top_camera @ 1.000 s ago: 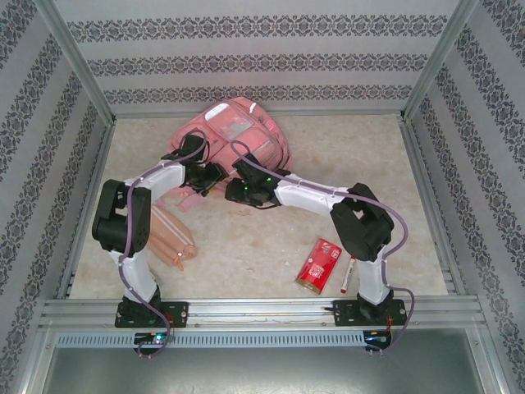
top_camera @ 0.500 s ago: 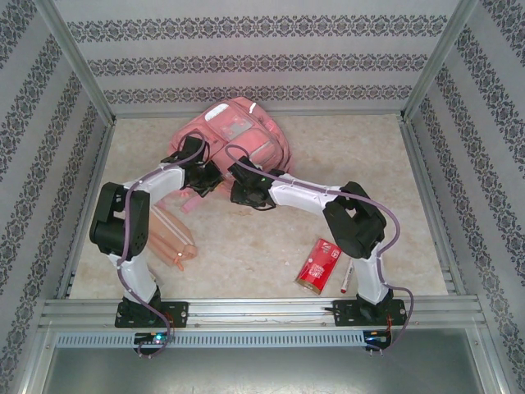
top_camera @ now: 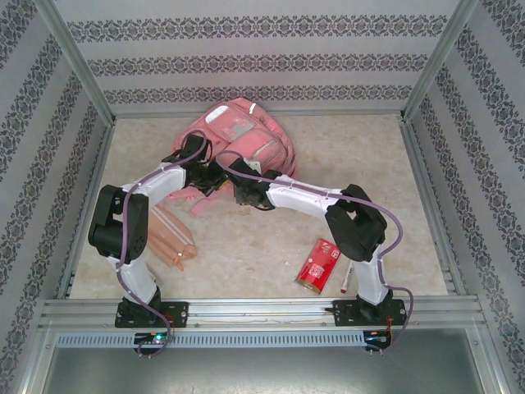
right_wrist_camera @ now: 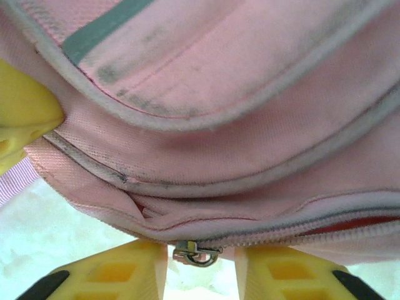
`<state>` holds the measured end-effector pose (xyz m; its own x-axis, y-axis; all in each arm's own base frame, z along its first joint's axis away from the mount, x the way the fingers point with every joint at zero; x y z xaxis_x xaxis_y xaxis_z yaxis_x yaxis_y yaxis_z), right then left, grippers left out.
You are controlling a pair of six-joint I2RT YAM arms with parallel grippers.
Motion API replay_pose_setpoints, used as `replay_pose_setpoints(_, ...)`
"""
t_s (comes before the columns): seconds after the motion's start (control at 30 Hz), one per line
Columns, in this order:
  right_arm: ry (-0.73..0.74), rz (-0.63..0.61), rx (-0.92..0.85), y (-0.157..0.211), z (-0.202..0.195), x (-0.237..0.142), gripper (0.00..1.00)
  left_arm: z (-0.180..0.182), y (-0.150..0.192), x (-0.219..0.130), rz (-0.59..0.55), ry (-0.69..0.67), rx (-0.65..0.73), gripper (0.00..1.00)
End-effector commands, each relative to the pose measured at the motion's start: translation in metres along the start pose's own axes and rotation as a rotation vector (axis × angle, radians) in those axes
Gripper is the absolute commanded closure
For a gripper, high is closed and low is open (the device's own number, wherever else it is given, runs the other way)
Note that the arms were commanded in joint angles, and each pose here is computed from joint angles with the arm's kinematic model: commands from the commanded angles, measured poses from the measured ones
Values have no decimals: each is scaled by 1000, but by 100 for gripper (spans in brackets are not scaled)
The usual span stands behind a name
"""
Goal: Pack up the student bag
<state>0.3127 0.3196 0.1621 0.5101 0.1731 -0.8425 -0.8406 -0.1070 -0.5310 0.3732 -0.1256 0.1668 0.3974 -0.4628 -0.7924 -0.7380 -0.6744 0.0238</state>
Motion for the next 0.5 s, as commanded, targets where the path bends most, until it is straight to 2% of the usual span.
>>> replay_pose_setpoints(0.0,69,-59,-65,-10,3,0,74,-20,16,-16,78,78,62,100)
replay_pose_setpoints(0.27,4,-12,-17,-12,-5,-16,98,-17,12,-19,51,42,122,100)
replay_pose_setpoints(0.47,-71,105,80,-5,-47,-29,100,-12,-3,-19,24,18,155,100)
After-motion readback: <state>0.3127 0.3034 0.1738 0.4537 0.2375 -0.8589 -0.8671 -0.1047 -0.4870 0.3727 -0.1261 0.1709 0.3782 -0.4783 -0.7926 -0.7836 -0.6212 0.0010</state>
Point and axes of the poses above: each hand's point on the last joint's axis, 136 mm out from that joint toward the fingers, its own x axis out along the fingers, its own z axis along the line the jaws close on, y = z × x, the point moved 10 cm from there along -x, back along the fingers, and after that the axes turned 5 degrees about -x, right-handed, at the moved point
